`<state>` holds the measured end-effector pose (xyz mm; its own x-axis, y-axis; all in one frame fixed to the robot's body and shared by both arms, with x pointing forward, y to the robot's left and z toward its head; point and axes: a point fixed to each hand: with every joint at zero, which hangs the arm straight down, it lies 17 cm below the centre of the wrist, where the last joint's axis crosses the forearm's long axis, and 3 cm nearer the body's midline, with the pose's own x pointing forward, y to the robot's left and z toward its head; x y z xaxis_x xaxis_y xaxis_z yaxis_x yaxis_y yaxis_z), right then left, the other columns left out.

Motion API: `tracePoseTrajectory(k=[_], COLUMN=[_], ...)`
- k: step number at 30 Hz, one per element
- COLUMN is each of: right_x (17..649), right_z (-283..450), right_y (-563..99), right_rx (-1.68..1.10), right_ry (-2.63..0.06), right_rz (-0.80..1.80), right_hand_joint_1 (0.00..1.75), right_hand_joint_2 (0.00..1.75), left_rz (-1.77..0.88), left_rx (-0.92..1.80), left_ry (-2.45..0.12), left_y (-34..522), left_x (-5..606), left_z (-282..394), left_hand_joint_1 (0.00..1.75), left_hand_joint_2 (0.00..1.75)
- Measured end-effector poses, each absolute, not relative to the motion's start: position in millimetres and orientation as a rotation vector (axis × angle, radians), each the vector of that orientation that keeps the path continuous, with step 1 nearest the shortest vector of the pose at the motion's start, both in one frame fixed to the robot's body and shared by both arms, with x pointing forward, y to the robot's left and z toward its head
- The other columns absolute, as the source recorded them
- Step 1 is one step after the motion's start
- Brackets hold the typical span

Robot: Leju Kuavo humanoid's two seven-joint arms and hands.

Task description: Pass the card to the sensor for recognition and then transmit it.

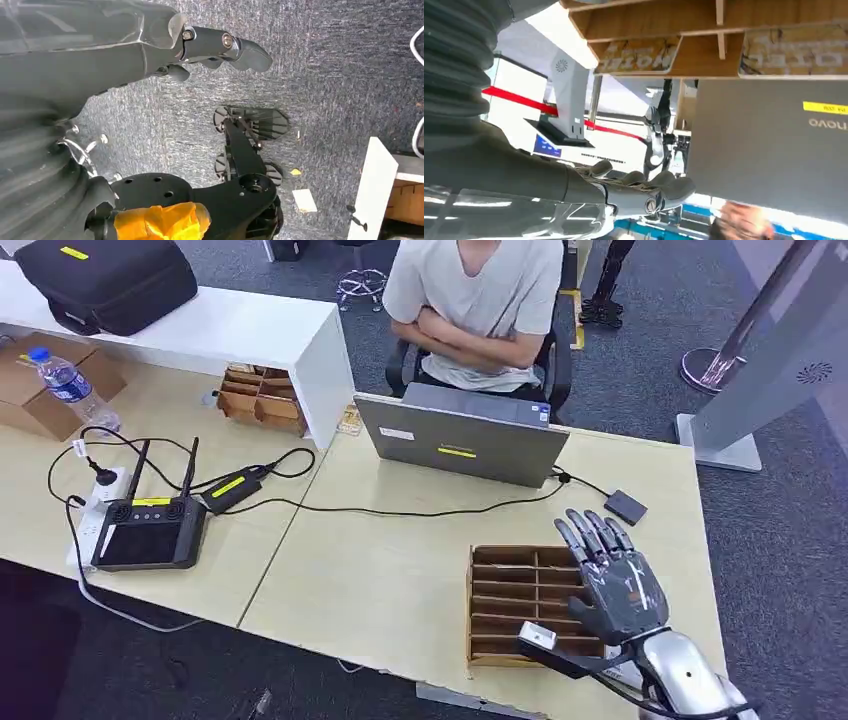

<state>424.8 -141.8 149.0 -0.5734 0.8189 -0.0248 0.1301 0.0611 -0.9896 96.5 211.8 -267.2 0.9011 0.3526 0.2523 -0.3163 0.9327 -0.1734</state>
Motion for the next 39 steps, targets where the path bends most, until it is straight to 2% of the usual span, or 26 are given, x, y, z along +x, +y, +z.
tracePoseTrajectory(k=[14, 39], right_x=[424, 443], right_z=[159, 129], right_y=[-142, -139], right_rx=[-0.959, -0.94], right_ry=[-1.798, -1.707], right_rz=[1.54, 1.548], right_hand_joint_1=[0.0, 0.0], right_hand_joint_2=[1.75, 1.75], left_rz=[0.35, 0.325], left_rx=[-0.131, -0.137], left_ry=[-0.285, -0.284], left_y=[212, 210], left_x=[97, 96], left_z=[-267, -267], left_hand_joint_1=[0.0, 0.0], left_hand_joint_2=[1.75, 1.75])
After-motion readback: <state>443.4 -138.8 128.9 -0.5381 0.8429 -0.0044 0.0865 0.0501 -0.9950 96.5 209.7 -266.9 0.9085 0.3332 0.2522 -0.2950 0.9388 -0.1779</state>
